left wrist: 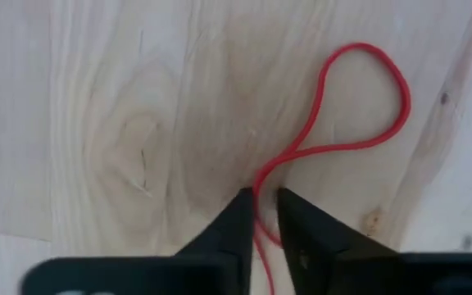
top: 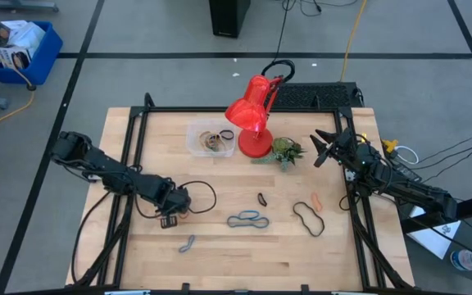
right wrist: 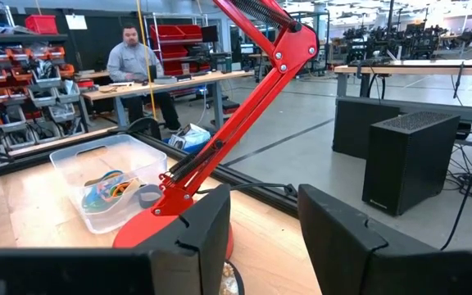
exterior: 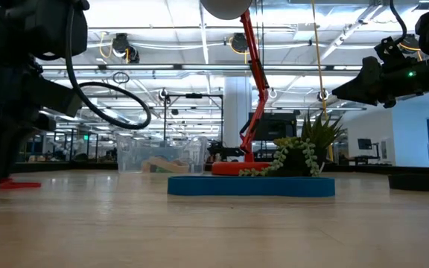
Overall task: Pick and place rubber bands into bin
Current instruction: Put the red rubber band into the transparent bin
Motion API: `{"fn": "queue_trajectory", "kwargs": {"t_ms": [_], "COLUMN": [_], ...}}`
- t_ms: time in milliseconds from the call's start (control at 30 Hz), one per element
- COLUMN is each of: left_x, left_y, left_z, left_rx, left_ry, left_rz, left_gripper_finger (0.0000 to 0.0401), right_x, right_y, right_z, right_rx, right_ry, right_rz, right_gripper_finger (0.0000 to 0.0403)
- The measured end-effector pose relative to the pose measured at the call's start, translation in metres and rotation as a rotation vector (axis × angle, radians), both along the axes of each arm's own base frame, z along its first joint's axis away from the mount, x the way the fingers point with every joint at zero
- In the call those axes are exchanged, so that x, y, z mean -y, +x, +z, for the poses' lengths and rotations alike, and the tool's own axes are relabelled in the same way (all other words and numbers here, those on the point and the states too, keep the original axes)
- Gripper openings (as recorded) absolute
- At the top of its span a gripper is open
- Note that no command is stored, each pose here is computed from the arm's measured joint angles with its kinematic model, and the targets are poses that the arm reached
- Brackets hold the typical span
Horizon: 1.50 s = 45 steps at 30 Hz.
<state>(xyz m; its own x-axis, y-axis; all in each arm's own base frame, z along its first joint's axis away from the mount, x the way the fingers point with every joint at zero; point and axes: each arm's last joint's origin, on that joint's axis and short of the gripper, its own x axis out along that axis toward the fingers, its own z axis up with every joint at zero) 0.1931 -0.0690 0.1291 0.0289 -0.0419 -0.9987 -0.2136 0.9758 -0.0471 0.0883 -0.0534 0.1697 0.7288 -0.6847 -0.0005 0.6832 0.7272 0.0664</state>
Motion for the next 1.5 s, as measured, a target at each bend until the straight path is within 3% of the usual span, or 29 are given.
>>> {"fn": "queue_trajectory", "kwargs": {"t_ms": [167,500,667,867,1033,1200,1367,1500], "left_x": [0.0,0.0,-0.002,-0.01,-0.019,-0.028,-0.039,-0.055], "left_y": [0.001,0.005,0.01,0.011,0.005,0.002,0.002,0.008], "left_z": [0.0,0.015,0.051,0.115,0.171,0.214,0.239,0.242], "left_rx": [0.006,0.071,0.255,0.563,0.86,1.085,1.141,1.123], "left_ry": [-0.002,0.034,0.065,0.088,0.238,0.404,0.501,0.589], "left_rz": [0.0,0.033,0.074,0.243,0.341,0.35,0.294,0.339], "left_gripper_finger": [0.0007,0.0004,0.0003,0.0002,0.0001,0.0001,0.0001,0.0002], "right_x": [0.0,0.0,0.0,0.0,0.0,0.0,0.0,0.0], "right_y": [0.0,0.0,0.0,0.0,0.0,0.0,0.0,0.001], "right_z": [0.0,0.0,0.0,0.0,0.0,0.0,0.0,0.001], "right_rx": [0.0,0.0,0.0,-0.004,-0.002,0.0,-0.001,0.007], "right_ry": [0.0,0.0,0.0,0.002,0.001,0.0,0.0,-0.004], "right_rz": [0.0,0.0,0.0,0.0,0.0,0.0,0.0,0.0], "right_gripper_finger": [0.0141,0.0141,0.0141,0.0141,0.0141,0.0141,0.0141,0.0141]}}
